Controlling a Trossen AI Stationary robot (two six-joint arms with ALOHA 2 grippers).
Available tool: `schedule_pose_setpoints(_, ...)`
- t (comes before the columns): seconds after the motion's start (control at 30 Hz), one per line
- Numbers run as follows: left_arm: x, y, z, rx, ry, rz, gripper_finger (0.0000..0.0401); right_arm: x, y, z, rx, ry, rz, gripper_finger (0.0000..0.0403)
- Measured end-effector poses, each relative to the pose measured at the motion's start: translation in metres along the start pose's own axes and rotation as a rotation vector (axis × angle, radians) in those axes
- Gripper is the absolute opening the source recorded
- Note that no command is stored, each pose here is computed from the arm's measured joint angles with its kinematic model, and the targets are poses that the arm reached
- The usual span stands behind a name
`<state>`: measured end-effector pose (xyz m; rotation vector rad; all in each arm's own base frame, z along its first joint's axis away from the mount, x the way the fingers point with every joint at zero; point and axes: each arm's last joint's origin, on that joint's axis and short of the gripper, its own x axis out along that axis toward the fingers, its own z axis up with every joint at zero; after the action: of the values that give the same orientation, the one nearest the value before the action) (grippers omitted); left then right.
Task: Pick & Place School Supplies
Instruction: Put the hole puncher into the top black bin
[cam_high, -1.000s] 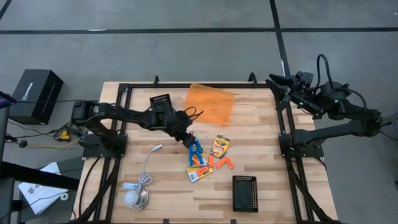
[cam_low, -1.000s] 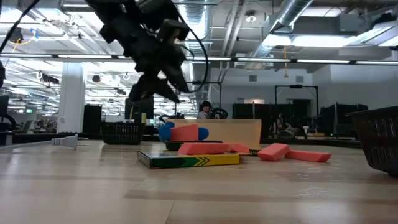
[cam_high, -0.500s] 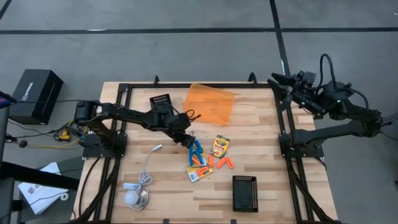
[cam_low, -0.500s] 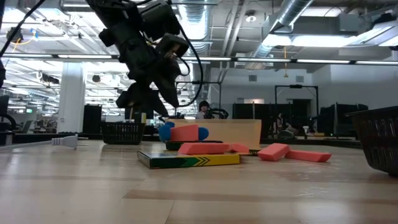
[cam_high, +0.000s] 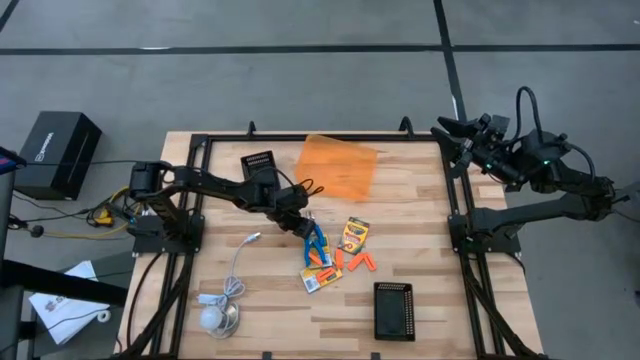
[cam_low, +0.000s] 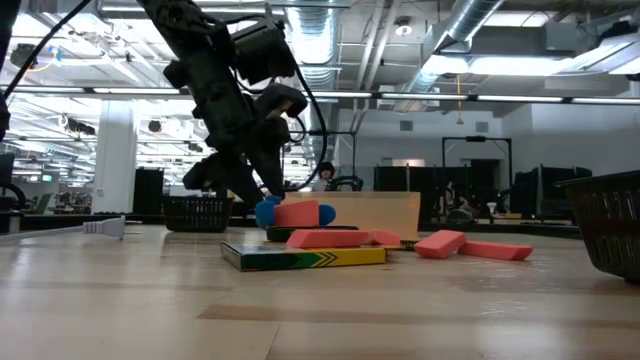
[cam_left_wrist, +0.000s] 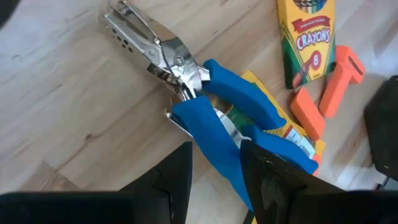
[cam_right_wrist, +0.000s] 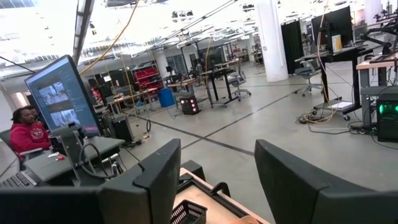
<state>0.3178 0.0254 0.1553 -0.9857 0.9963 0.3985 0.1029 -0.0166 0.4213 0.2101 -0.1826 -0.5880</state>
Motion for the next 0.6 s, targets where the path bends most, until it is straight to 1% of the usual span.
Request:
schedule_pose_setpoints(0.1, 0.0004, 0.0001, 0.0001, -0.013, 0.001, -0.001, 0.0139, 0.0000, 0.0000, 0.0000, 0.000, 0.000, 0.000, 0.0198)
schedule_pose_setpoints(0.3, 0.0002, 0.0006, 0.0029, -0.050, -0.020, -0.003, 0.0192, 0.0000, 0.0000, 0.0000, 0.001, 0.000, 0.000, 0.0198)
schedule_pose_setpoints(0.4, 0.0001, 0.0002, 0.0041, -0.055, -0.042, 0.000, 0.0210, 0.0000, 0.0000, 0.0000, 0.001, 0.000, 0.000, 0.0198)
schedule_pose_setpoints(0.6, 0.0086, 0.0023, 0.0048, -0.066, -0.045, 0.011, 0.0212, 0.0000, 0.0000, 0.0000, 0.001, 0.000, 0.000, 0.0198)
